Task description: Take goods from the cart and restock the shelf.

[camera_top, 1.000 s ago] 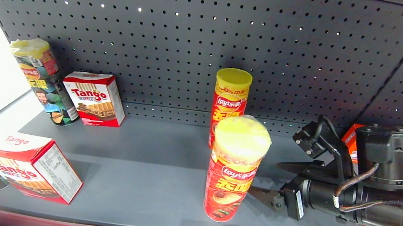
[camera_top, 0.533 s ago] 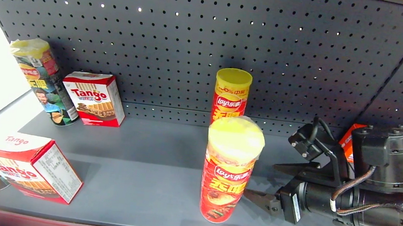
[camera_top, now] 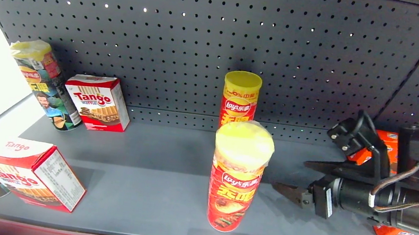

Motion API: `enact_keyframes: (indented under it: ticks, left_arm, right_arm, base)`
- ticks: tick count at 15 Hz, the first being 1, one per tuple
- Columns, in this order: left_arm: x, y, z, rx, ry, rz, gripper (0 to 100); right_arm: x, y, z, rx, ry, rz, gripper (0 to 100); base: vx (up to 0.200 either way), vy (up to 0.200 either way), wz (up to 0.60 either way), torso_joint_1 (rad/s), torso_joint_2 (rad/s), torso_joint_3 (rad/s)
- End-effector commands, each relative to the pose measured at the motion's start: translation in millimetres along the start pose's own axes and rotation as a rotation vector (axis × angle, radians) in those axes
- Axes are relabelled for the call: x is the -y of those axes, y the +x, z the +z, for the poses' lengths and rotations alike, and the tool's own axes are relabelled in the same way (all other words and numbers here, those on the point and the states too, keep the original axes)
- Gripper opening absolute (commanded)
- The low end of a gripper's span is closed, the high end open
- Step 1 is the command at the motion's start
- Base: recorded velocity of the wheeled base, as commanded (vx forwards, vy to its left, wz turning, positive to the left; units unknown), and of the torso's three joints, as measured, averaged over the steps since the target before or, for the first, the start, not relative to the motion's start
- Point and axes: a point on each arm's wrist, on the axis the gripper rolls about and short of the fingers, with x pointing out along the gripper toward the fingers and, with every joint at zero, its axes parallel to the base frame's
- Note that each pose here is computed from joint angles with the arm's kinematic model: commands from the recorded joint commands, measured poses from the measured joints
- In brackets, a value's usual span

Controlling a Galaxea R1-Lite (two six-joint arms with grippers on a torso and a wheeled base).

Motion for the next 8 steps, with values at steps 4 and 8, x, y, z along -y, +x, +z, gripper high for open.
enact_keyframes:
  ticks: [4,8]
  left_arm:
    - [0.0,0.2,-0.2,-0.002,0.002,-0.001,100]
    - [0.0,0.1,0.1,-0.002,0.002,-0.001,100]
  right_arm:
    - [22.2,-12.3,7.3,0.05,0.029,-0.09,100]
    - [29.3,17.1,25.0,0.057,0.031,-0.121,100]
  base:
    - [0.0,0.0,0.0,0.0,0.0,0.0]
    - [0.0,0.0,0.0,0.0,0.0,0.0]
